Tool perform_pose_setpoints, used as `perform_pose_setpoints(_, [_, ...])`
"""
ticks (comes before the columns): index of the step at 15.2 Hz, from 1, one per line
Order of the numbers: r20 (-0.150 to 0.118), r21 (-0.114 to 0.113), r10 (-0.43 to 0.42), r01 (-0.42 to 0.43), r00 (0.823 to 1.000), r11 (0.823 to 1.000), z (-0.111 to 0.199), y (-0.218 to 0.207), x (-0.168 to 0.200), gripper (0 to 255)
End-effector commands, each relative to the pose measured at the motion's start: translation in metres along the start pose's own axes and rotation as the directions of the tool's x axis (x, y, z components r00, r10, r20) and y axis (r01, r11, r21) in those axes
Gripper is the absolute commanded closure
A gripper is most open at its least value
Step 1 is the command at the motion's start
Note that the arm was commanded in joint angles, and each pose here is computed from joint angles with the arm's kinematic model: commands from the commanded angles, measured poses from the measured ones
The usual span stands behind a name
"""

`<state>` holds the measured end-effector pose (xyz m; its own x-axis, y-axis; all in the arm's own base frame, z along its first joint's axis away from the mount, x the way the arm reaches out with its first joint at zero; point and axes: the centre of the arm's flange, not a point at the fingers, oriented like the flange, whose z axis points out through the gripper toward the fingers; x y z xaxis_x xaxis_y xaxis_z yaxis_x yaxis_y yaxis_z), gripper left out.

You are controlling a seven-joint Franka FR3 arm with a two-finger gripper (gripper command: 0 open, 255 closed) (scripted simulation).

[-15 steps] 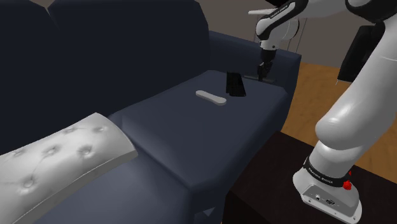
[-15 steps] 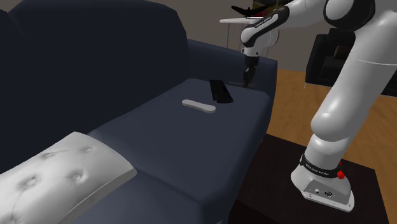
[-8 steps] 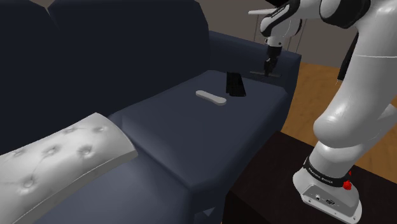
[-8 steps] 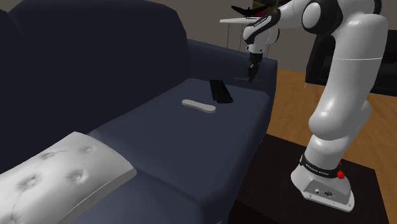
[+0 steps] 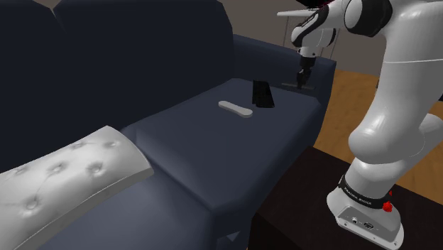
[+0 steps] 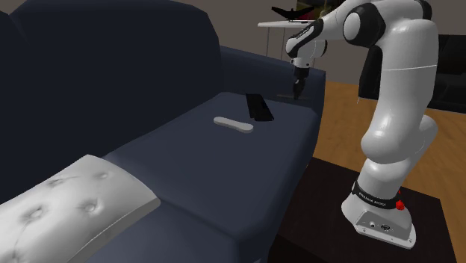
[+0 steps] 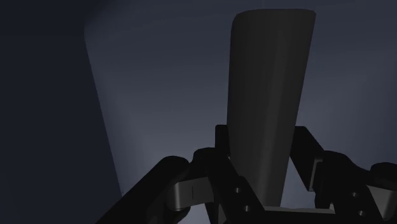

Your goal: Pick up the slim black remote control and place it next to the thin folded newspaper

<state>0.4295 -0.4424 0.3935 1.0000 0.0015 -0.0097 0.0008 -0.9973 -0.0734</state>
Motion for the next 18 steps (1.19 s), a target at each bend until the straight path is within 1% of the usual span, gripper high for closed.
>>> perform_pose_setpoints(1, [-0.001,-0.001,0.0,0.0,1.0,1.0,0.01,0.001,0.001,255])
perform_pose_setpoints(11, [-0.001,-0.001,0.0,0.0,1.0,1.0,0.061,0.005,0.002,255])
perform_pose_setpoints(18, [-0.001,-0.001,0.0,0.0,1.0,1.0,0.06,0.005,0.002,255])
